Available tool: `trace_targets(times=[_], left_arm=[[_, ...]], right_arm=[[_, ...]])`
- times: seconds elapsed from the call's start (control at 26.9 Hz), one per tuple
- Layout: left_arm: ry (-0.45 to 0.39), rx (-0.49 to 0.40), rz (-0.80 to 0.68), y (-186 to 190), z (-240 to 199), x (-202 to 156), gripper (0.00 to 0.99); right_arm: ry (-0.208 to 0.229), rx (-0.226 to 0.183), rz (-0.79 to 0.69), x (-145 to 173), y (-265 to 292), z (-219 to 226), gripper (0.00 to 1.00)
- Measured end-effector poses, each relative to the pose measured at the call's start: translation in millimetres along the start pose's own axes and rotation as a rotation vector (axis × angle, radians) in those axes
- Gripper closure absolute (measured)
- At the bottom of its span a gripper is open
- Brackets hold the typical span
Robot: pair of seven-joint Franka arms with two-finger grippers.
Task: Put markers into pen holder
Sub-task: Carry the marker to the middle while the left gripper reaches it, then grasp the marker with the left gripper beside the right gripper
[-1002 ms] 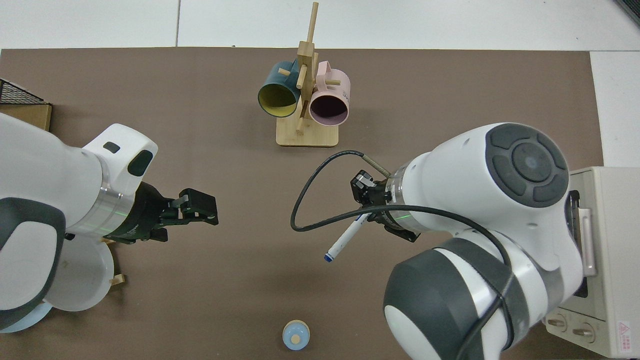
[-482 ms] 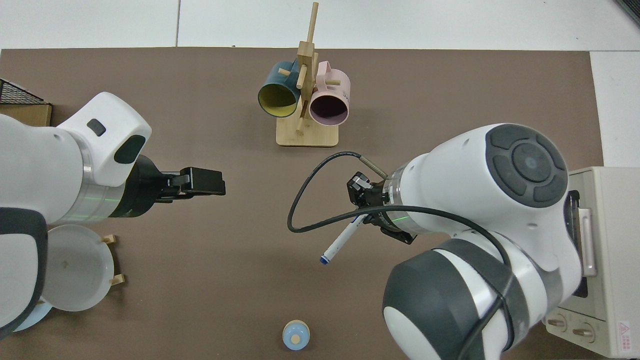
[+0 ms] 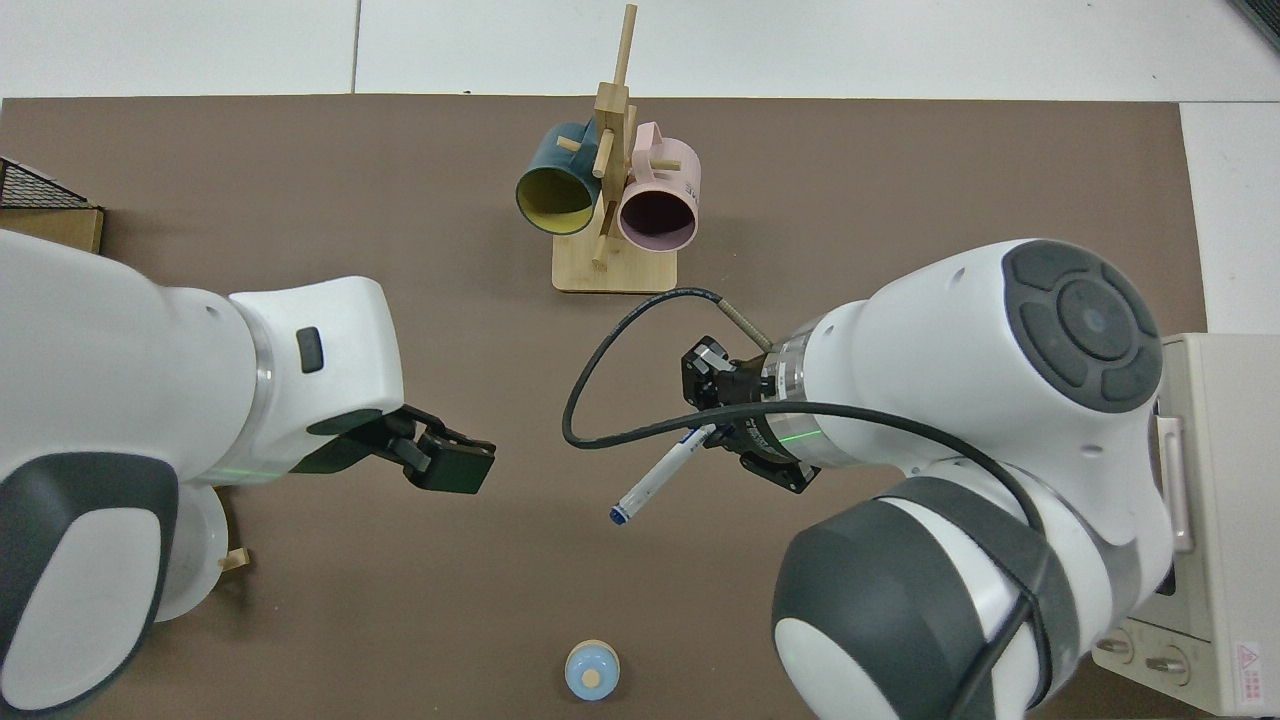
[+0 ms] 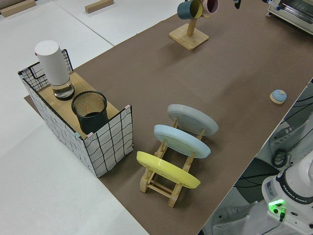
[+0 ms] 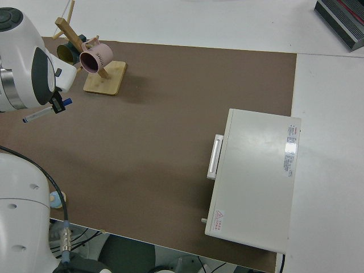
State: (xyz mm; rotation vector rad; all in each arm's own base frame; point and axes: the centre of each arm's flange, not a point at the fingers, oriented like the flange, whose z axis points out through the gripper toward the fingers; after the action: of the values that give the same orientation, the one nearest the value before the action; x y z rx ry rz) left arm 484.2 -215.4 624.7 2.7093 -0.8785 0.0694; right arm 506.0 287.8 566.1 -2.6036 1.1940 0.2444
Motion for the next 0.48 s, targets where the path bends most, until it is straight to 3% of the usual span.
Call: trace_targets(times=[0.48], left_arm=[[-0.030,-0.006,0.382,77.7,16.6,6.8,0.000]], right_arm=[[-0.020,0.041,0.082,-35.1,-11.5,1.4,0.82]])
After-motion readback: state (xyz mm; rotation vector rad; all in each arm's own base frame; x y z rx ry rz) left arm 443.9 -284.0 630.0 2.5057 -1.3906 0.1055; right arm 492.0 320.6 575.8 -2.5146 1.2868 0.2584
